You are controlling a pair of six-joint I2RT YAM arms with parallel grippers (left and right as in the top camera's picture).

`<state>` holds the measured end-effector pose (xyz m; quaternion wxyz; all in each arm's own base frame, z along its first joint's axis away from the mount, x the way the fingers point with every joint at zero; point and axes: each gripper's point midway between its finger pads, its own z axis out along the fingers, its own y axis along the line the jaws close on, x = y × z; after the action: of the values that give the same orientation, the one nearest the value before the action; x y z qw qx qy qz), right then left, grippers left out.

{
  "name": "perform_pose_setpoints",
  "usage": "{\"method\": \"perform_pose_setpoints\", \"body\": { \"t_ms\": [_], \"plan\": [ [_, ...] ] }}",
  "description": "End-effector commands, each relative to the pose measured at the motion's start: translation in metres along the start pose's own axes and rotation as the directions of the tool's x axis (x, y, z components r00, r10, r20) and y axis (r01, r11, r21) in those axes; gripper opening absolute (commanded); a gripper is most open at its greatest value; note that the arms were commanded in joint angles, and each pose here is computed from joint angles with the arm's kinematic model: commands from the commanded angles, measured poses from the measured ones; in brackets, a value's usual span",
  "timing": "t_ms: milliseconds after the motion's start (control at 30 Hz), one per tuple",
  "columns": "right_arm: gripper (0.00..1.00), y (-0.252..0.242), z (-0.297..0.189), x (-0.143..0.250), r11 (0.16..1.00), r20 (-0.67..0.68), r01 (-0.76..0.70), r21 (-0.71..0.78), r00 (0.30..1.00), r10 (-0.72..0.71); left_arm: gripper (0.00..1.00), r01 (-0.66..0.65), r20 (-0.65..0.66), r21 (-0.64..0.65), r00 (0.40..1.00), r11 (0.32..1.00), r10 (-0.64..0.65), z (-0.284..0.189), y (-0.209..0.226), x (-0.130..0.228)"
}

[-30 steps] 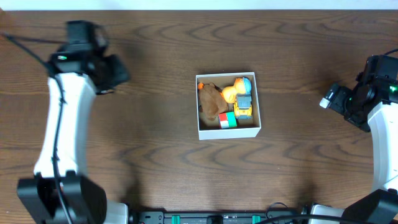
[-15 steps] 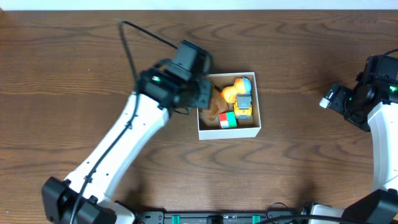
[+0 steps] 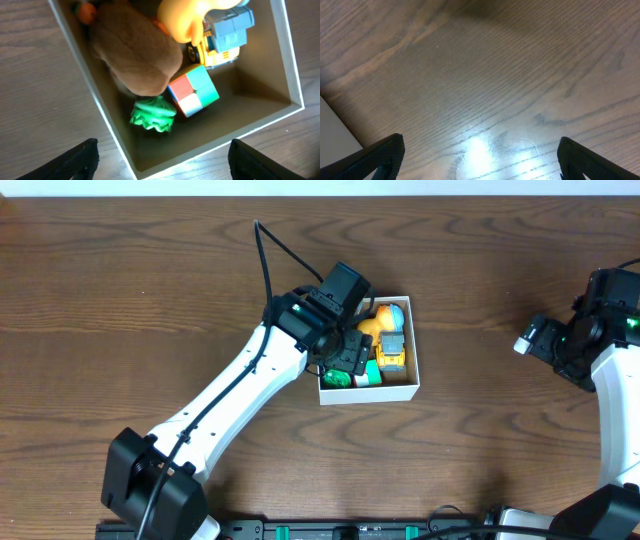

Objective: Pack container

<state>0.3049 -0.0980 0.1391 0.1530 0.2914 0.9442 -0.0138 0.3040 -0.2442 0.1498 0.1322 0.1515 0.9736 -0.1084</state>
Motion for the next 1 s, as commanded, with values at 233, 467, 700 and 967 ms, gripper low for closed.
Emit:
{"method": "perform_pose_setpoints", "body": {
  "t_ms": [233, 467, 700, 967],
  "plan": [
    [0.98, 0.000, 0.002, 0.002, 1.000, -0.011, 0.021, -0.008, 1.000, -0.021, 0.84, 0.106, 0.112, -0.075, 0.989, 0.992, -0.097, -0.038, 0.057, -0.017],
    [0.93, 0.020, -0.001, 0.003, 0.995, 0.011, 0.099, -0.030, 0.995, -0.099, 0.89, 0.281, 0.274, -0.168, 0.934, 0.945, -0.229, -0.097, 0.132, -0.023],
    [0.99, 0.076, -0.030, -0.012, 0.969, 0.216, 0.241, -0.049, 0.950, -0.225, 0.98, 0.426, 0.408, -0.193, 0.854, 0.884, -0.323, -0.139, 0.199, -0.023],
    [0.99, 0.117, -0.064, -0.046, 0.946, 0.437, 0.290, -0.147, 0.877, -0.201, 0.98, 0.508, 0.435, -0.205, 0.813, 0.837, -0.387, -0.148, 0.231, -0.016]
  ]
}}
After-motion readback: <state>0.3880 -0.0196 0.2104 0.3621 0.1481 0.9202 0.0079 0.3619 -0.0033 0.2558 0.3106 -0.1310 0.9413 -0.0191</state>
